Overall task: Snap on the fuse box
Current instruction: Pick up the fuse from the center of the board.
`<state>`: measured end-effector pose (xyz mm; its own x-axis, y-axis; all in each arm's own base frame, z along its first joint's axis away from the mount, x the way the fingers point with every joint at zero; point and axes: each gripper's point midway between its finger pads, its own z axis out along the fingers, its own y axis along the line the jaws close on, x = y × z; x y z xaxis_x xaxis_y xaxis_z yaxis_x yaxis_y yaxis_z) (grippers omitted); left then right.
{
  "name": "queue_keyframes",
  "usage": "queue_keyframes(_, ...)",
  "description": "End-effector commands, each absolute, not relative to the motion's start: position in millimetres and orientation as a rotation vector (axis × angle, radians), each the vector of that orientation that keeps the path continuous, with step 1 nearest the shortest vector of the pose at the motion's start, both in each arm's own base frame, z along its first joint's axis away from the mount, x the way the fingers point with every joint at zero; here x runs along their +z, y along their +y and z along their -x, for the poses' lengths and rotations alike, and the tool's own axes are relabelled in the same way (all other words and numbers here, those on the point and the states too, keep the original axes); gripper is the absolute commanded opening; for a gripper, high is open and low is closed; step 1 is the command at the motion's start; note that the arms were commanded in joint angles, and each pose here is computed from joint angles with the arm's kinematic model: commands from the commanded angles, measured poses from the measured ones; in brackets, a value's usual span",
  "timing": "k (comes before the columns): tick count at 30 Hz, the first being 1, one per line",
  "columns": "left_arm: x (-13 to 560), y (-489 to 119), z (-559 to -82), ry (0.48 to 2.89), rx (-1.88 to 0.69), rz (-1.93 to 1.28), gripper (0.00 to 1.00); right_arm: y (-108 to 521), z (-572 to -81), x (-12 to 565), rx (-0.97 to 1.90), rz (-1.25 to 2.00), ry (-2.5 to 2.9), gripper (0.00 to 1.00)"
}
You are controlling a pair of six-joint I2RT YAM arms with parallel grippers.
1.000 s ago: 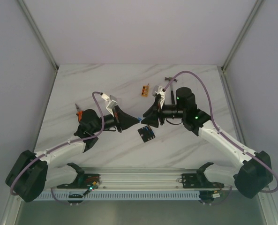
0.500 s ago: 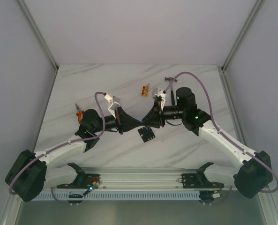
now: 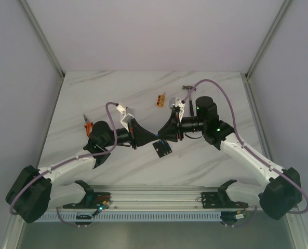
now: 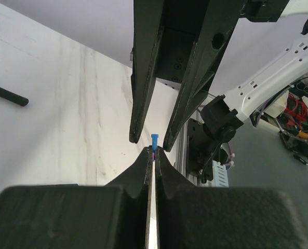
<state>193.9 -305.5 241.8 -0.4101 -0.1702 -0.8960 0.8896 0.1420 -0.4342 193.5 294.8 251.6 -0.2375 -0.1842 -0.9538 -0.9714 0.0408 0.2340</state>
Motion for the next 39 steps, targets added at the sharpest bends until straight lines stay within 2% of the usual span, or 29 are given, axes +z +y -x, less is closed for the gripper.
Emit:
queue_keyframes(1,253.2,-307.8,-194.3,1.426,-1.419,-0.776,0.0,291.1,-191.9,273.5,1.255,1.215,1.461,0.35)
queue_keyframes(6,253.8,-307.9,-195.6,1.426,-1.416,-0.772,0.0,289.5,-190.2,275.1,1.26,1.216,1.455,0.36)
queue_keyframes(24,258.1,-310.4,-190.2,1.407,-1.439,-0.796,0.0,293.2,-185.9,269.7,1.323,1.248,1.45,0.21)
queue_keyframes(33,259.4,-313.0,-187.2,1.4,-1.45,-0.81,0.0,294.0,-184.6,270.0,1.337,1.255,1.438,0.19)
queue_keyframes(39,256.1,-313.3,-188.9,1.416,-1.445,-0.804,0.0,293.2,-184.0,269.6,1.329,1.258,1.436,0.04)
